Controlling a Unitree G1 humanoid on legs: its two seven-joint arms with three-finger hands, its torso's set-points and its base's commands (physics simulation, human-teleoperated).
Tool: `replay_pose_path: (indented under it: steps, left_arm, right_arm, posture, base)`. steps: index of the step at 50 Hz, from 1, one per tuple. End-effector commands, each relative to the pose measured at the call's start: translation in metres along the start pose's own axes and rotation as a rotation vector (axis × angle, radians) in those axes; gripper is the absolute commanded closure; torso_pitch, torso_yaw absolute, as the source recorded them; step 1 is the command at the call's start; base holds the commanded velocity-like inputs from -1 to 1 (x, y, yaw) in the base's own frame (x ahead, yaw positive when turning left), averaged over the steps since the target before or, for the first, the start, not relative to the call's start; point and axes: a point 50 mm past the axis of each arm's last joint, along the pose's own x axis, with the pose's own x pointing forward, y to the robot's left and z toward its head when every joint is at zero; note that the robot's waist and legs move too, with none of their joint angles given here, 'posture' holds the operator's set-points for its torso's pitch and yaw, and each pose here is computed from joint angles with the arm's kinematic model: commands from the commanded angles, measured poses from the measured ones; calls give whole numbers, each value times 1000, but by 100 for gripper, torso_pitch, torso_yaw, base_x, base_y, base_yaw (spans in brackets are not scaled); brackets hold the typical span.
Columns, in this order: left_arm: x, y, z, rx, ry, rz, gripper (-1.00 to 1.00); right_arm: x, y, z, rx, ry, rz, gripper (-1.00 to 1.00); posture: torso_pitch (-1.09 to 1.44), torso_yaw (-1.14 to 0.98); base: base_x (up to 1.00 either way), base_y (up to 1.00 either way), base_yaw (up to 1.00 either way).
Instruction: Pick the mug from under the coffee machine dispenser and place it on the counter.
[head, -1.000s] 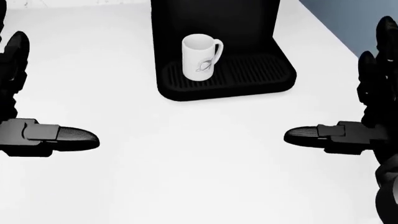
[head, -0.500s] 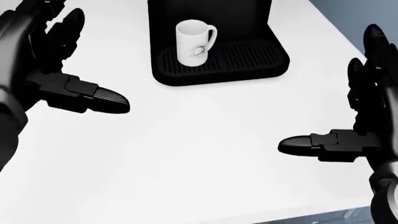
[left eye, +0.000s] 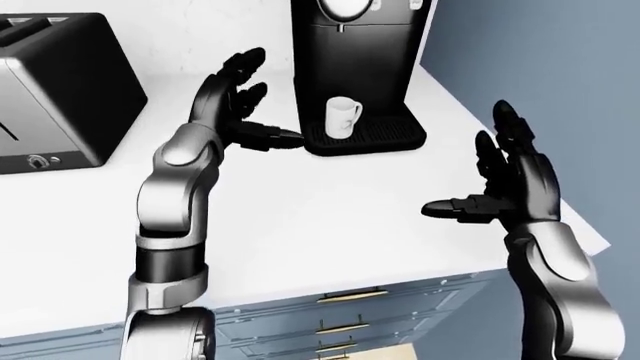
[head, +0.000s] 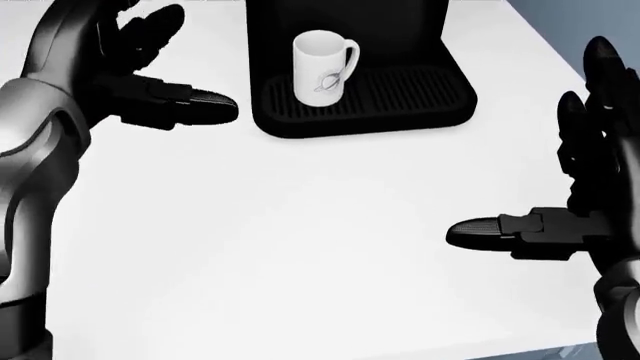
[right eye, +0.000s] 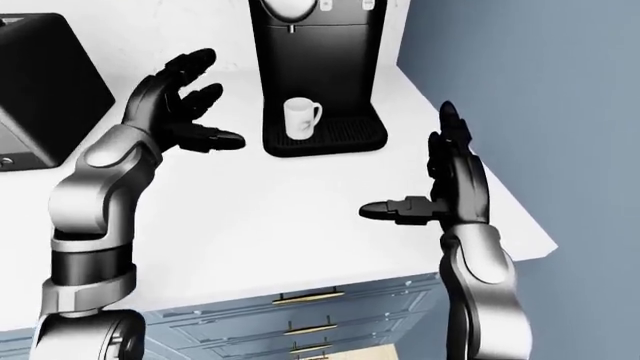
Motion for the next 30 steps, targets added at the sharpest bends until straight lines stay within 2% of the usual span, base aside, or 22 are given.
replay_pose_path:
  steps: [1,2,3,5,18,30]
  left_arm:
    - [-1,2,22,22,-99,11,-33]
    - [1,2,21,19,-97,14,-10]
    - [2,2,21,13,-95,17,-9]
    - [4,2,21,12,-93,14,-22]
    - [20,-6,5,4,-49,-8,-34]
    - [32,-17,2,8,-41,-40,-32]
  right_arm:
    - [-1,0,16,-10,-87,-2,-100]
    - [-1,0,17,-10,-89,-3,-100]
    - [-1,0,17,-10,-89,-2,-100]
    - [-1,-1,18,-10,-90,-3,-100]
    - [-1,-1,17,-8,-90,0,-100]
    - [-2,-2,16,-7,-88,-1,-100]
  posture:
    - [0,0]
    - [0,0]
    - [0,0]
    - [0,0]
    - [0,0]
    - [0,0]
  base:
    - [0,0,0]
    - [0,0,0]
    - [0,0,0]
    - [0,0,0]
    - [0,0,0]
    - [0,0,0]
